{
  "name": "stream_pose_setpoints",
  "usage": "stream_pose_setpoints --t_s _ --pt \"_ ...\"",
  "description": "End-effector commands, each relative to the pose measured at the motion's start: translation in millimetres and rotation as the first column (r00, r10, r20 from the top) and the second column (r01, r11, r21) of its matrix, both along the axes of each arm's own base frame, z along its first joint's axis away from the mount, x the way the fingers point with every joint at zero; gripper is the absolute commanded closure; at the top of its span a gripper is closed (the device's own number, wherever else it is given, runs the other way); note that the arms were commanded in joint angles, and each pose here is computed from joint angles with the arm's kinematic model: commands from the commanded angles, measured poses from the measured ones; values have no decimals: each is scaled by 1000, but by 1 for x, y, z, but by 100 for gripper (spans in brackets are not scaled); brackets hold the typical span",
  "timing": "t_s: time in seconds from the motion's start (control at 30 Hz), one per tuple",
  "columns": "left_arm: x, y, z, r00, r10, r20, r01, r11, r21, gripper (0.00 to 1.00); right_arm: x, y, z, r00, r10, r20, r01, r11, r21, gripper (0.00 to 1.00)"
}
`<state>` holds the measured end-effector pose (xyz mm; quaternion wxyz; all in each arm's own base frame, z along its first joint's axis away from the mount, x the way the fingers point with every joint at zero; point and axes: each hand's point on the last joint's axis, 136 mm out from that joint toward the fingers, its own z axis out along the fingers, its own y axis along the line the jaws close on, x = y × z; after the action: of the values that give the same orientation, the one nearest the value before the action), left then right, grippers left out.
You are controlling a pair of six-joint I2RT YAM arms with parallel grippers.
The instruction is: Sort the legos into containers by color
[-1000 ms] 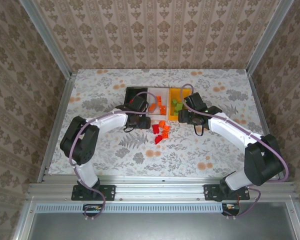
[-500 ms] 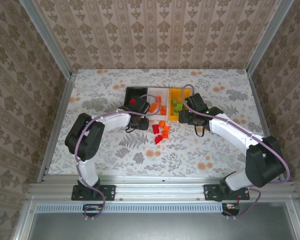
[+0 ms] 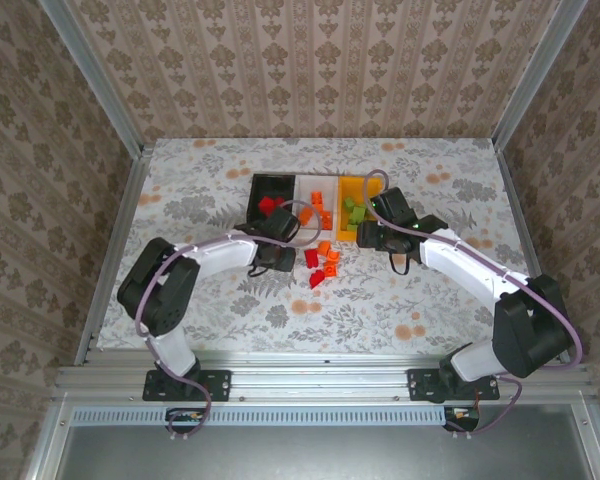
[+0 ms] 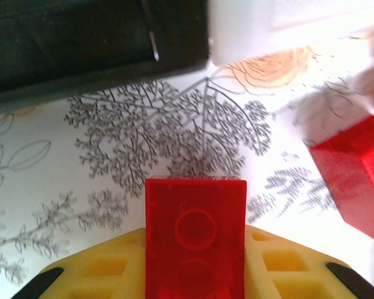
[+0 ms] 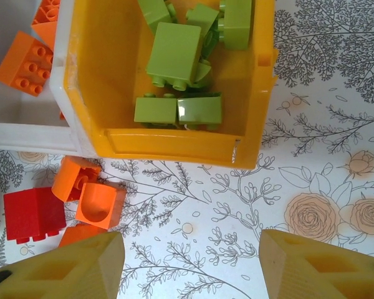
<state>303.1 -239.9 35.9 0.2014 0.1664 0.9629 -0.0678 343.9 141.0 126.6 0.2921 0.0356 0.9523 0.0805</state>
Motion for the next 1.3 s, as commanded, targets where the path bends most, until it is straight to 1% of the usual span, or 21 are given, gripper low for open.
stream_pose_setpoints --t_s 0.0,0.13,0.27,0.37,0.47,0.53,0.6,0.73,0.9,1.07,1.1,1.17,1.23,1.27 --pt "-7 4 21 999 28 31 -28 999 -28 68 -2 7 10 1000 10 5 -10 1000 24 40" --pt "-12 12 46 997 49 65 -45 998 -53 68 -1 13 10 1000 18 3 -18 1000 26 40" --pt "-11 18 77 992 63 109 -55 996 -71 68 1 17 11 1000 25 4 -25 999 25 40" --pt "-2 24 99 986 92 138 -78 992 -100 68 2 19 12 1000 26 10 -26 999 27 40" --pt "14 32 113 978 137 155 -116 984 -138 68 3 20 15 1000 24 12 -24 999 29 40" --pt "29 37 118 976 165 141 -142 976 -163 68 3 20 18 1000 25 16 -26 999 31 40" --pt "44 35 118 977 169 129 -144 973 -179 68 1 18 21 999 23 23 -24 999 28 40" --pt "70 26 112 982 154 108 -136 978 -159 68 -4 13 22 999 21 26 -22 1000 17 40" --pt "101 24 97 979 182 87 -169 976 -138 67 -8 12 17 1000 26 15 -26 1000 13 40" --pt "125 18 90 981 179 73 -170 978 -121 61 -7 15 17 999 35 12 -35 999 23 40" --pt "130 15 88 982 175 66 -166 978 -126 59 -7 16 18 999 37 12 -38 999 27 40" --pt "137 12 86 984 167 56 -159 979 -125 51 -7 18 19 999 43 10 -43 999 33 40" --pt "144 8 91 987 148 71 -138 982 -127 39 -7 19 21 999 48 12 -49 998 33 40" --pt "146 7 95 986 143 81 -132 983 -130 36 -7 19 22 999 51 13 -51 998 33 40"
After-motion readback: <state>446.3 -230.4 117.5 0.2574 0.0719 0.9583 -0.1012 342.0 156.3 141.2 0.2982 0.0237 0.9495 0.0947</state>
